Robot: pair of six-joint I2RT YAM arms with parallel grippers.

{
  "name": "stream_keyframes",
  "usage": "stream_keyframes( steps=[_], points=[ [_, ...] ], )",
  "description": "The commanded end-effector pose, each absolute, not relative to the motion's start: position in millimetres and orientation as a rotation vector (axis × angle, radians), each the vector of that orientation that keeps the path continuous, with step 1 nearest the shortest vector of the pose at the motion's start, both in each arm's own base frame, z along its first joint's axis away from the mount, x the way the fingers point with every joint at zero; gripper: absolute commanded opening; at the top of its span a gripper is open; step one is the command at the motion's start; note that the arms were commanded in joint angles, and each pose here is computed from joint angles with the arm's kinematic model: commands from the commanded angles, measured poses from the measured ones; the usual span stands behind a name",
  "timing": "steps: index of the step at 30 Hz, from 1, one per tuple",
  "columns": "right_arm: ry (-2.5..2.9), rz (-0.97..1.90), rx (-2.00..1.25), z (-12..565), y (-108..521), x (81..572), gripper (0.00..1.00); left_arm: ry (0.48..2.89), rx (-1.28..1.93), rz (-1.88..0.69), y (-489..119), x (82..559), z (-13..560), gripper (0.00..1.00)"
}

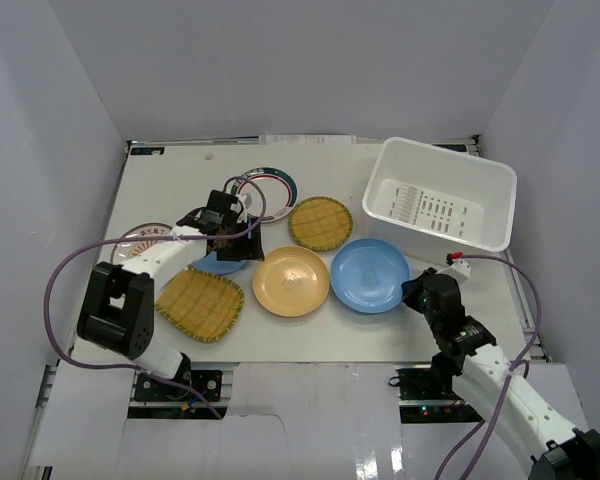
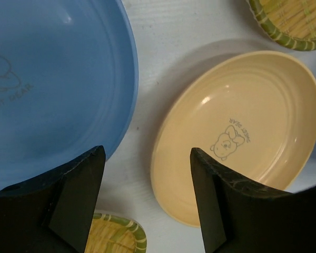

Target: Place the plates into the plastic bin on the countertop

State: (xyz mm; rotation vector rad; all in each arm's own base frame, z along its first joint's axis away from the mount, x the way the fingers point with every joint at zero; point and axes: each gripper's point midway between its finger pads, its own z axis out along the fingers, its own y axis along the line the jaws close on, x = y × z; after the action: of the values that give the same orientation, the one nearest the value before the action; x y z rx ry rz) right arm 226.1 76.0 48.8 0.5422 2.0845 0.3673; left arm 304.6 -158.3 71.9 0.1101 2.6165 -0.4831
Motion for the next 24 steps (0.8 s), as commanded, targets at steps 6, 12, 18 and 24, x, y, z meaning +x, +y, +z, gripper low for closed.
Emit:
stream_keyframes(
  steps=[6, 12, 18, 24],
  points=[
    [1.902, 0.782, 0.312, 168.2, 124.3, 211.3, 0.08, 2.6, 0.127, -0.255, -147.0, 344.1, 70.9, 0.75],
    [1.755, 0.907, 0.083, 253.9, 147.4, 205.6, 0.08, 2.655, 0.128, -0.186, -142.0, 348.4, 48.3, 0.67],
    [1.62, 0.492, 0.258, 318.9, 93.5, 267.9, 0.08, 2.687, 0.139, -0.188, -144.6, 345.7, 36.9, 0.49],
    [1.61, 0.087, 0.429, 327.9, 35.6, 328.6, 0.08, 2.682, 0.143, -0.17, -144.2, 348.6, 36.9, 0.0]
  ],
)
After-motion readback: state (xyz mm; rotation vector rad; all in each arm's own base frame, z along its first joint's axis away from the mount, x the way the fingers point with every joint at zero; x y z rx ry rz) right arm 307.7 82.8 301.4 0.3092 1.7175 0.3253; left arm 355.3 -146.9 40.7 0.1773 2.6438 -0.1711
